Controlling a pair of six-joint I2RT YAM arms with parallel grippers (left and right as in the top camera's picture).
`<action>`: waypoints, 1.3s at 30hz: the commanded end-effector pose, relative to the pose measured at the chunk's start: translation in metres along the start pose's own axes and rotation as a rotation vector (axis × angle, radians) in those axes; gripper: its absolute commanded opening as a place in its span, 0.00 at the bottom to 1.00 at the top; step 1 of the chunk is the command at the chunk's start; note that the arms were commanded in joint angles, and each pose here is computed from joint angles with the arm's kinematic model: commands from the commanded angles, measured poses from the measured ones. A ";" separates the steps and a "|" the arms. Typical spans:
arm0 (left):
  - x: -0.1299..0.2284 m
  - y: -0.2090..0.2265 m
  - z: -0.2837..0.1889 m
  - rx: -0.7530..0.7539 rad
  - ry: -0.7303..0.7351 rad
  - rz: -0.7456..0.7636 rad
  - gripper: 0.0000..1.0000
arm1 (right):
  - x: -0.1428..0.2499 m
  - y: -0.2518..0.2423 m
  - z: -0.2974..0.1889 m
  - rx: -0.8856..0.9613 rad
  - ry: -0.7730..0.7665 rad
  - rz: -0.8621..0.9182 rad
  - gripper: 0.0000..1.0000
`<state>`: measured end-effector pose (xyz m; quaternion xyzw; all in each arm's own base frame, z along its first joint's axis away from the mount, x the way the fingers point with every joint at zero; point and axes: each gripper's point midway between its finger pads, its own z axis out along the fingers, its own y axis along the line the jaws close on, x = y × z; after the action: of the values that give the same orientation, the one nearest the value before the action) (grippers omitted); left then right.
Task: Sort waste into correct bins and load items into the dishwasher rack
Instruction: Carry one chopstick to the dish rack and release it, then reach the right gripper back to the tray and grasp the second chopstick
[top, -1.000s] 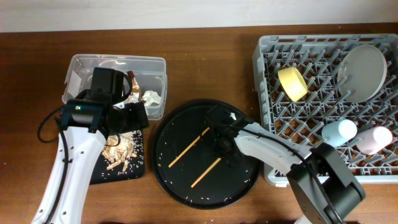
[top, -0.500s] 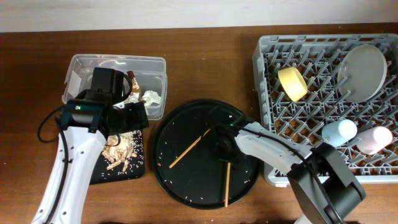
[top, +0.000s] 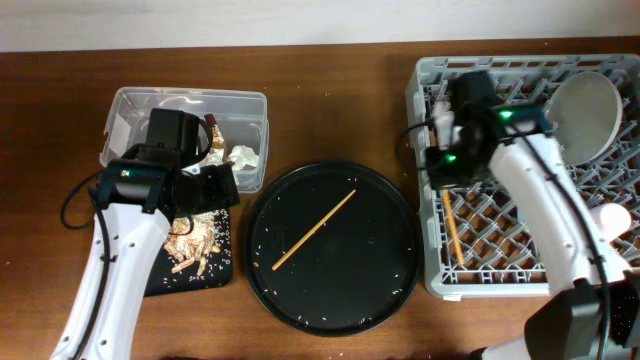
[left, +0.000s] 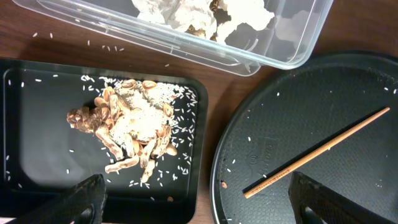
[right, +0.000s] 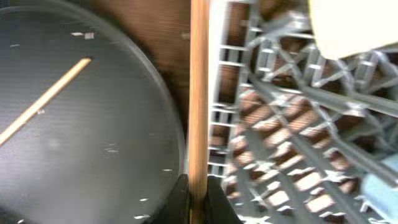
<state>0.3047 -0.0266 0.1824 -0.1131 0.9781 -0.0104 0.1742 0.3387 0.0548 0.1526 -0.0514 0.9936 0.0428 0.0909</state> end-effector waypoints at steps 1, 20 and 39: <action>0.000 0.002 0.000 -0.007 -0.003 -0.008 0.93 | 0.008 -0.024 0.029 0.010 0.086 0.016 0.04; 0.000 0.002 0.000 -0.008 -0.002 -0.008 0.93 | -0.036 0.006 -0.008 -0.128 -0.102 0.024 0.32; 0.004 0.023 -0.001 -0.107 0.007 -0.104 0.95 | 0.033 0.211 0.128 -0.037 0.157 0.197 0.51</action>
<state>0.3000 -0.0238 0.1808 -0.1185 0.9791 -0.0024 0.1653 0.3091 0.2764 0.0626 -0.0178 0.9938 0.1083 0.0159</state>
